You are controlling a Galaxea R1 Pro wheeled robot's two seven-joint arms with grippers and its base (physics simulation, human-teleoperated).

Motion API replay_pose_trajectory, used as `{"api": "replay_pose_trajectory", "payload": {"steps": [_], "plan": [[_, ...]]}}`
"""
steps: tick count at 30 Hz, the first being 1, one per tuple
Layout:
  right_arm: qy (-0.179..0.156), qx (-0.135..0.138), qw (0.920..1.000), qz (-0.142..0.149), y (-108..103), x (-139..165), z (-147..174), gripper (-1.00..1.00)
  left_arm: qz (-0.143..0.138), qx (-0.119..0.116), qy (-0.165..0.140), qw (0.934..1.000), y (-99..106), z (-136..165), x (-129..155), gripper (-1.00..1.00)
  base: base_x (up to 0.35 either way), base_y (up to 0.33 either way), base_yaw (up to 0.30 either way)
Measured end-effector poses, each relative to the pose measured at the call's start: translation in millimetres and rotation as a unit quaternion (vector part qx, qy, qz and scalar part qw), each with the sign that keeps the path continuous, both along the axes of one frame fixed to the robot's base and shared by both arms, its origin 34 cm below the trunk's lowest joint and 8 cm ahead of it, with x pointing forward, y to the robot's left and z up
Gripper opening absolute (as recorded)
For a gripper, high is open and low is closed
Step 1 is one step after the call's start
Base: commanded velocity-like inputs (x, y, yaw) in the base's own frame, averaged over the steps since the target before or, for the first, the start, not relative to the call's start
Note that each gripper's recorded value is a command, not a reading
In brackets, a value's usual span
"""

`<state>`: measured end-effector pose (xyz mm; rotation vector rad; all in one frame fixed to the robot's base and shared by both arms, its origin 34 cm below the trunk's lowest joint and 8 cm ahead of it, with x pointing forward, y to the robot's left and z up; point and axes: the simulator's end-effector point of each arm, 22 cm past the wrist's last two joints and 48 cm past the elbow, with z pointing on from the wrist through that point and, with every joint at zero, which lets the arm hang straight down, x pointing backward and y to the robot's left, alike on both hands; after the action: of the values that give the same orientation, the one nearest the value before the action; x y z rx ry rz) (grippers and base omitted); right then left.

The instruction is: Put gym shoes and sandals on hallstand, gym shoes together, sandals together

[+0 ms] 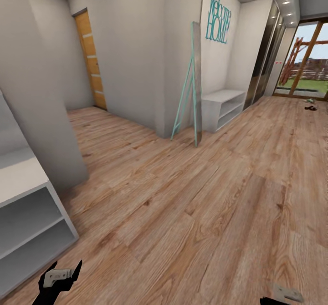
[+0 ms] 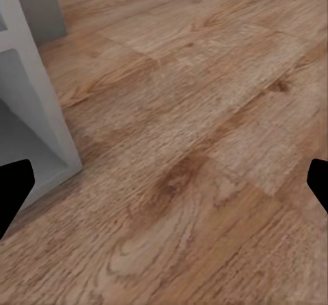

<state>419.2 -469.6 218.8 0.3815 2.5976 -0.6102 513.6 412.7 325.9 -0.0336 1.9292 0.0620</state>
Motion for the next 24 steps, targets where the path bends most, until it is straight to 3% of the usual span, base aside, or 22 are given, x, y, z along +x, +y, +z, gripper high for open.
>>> {"api": "replay_pose_trajectory", "payload": {"steps": [9, 24], "plan": [[-0.007, 0.002, 0.9999, -0.012, -1.6, -3.5, -0.5, 1.00, -0.008, 0.000, 0.003, 1.0000, -5.6, -1.9, -0.7, 1.00, 0.062, -0.097, -0.143], [-0.007, 0.002, 0.9999, -0.012, -1.0, -5.4, -1.3, 1.00, -0.021, 0.000, 0.007, 0.9997, -16.0, -5.5, -2.3, 1.00, 0.252, -0.182, -0.025]]}}
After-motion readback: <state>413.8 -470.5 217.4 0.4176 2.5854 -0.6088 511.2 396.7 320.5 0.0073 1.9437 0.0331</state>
